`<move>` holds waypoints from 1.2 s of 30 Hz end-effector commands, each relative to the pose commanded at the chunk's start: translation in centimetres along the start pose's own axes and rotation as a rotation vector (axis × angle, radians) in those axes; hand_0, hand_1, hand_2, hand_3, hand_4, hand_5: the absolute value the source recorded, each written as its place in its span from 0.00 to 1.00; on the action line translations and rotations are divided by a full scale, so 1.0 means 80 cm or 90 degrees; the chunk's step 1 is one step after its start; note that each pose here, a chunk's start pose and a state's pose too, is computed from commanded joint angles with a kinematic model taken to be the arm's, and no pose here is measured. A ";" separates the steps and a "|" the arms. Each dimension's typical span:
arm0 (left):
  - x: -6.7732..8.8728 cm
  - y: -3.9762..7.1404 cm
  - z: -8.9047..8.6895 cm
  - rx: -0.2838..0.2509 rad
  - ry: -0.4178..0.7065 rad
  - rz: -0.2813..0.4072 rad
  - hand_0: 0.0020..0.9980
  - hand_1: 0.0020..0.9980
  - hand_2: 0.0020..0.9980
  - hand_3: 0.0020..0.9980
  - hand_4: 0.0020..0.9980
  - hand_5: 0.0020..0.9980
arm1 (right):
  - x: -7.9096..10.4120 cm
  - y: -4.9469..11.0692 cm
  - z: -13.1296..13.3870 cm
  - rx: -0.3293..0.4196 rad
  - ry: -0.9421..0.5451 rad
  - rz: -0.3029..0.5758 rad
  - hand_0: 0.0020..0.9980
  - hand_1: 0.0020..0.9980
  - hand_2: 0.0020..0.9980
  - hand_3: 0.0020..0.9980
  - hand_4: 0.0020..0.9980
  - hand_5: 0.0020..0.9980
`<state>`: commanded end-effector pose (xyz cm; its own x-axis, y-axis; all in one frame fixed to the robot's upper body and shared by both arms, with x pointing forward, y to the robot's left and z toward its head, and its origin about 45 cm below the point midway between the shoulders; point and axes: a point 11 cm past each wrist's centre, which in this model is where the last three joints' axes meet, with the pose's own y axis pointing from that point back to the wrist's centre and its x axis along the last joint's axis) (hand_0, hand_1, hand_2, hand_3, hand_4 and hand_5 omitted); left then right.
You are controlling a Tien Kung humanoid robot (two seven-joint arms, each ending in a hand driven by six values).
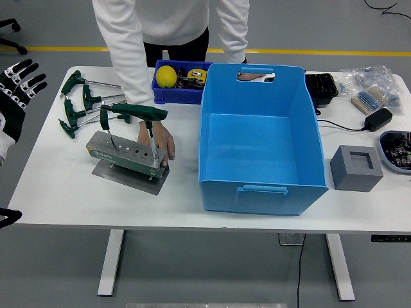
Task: Lift tool from toolbox,place it in box,lift tool from toolbox,place it in box
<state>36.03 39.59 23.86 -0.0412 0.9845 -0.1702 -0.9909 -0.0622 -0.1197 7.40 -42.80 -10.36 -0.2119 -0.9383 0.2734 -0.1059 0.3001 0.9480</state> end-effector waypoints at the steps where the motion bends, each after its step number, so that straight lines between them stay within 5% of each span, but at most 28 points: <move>1: 0.000 -0.001 0.001 -0.001 0.000 0.000 0.78 0.77 0.83 0.73 1.00 0.96 | 0.000 0.000 0.000 0.000 -0.001 0.000 0.78 0.76 0.80 0.67 0.89 0.79; 20: -0.036 -0.015 0.006 0.009 -0.054 -0.077 0.79 0.78 0.83 0.73 1.00 0.95 | -0.001 0.000 -0.001 0.002 -0.007 0.000 0.78 0.76 0.80 0.67 0.89 0.78; 24: -0.062 -0.032 0.041 -0.046 -0.179 -0.124 0.79 0.78 0.83 0.73 1.00 0.95 | 0.000 0.000 -0.001 0.003 -0.008 0.000 0.78 0.76 0.80 0.67 0.89 0.78; 25: -0.069 -0.035 0.050 -0.062 -0.206 -0.132 0.88 0.85 0.87 0.77 1.00 0.80 | 0.000 0.000 -0.002 0.003 -0.008 0.000 0.78 0.76 0.80 0.67 0.89 0.78; 29: -0.119 -0.044 0.085 -0.132 -0.327 -0.204 0.88 0.85 0.87 0.77 1.00 0.80 | 0.001 0.000 -0.003 0.004 -0.008 0.002 0.78 0.76 0.80 0.67 0.89 0.78; 36: -0.188 -0.046 0.066 -0.113 -0.562 -0.340 0.92 0.89 0.92 0.79 1.00 0.76 | 0.002 0.000 -0.003 0.004 -0.010 0.004 0.77 0.76 0.80 0.67 0.89 0.78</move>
<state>39.59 25.83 32.00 0.2463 0.6564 0.7131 -0.8777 0.4632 -0.1232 7.57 -43.00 -10.27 -0.2283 -0.9335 0.2765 -0.1099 0.3069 0.9454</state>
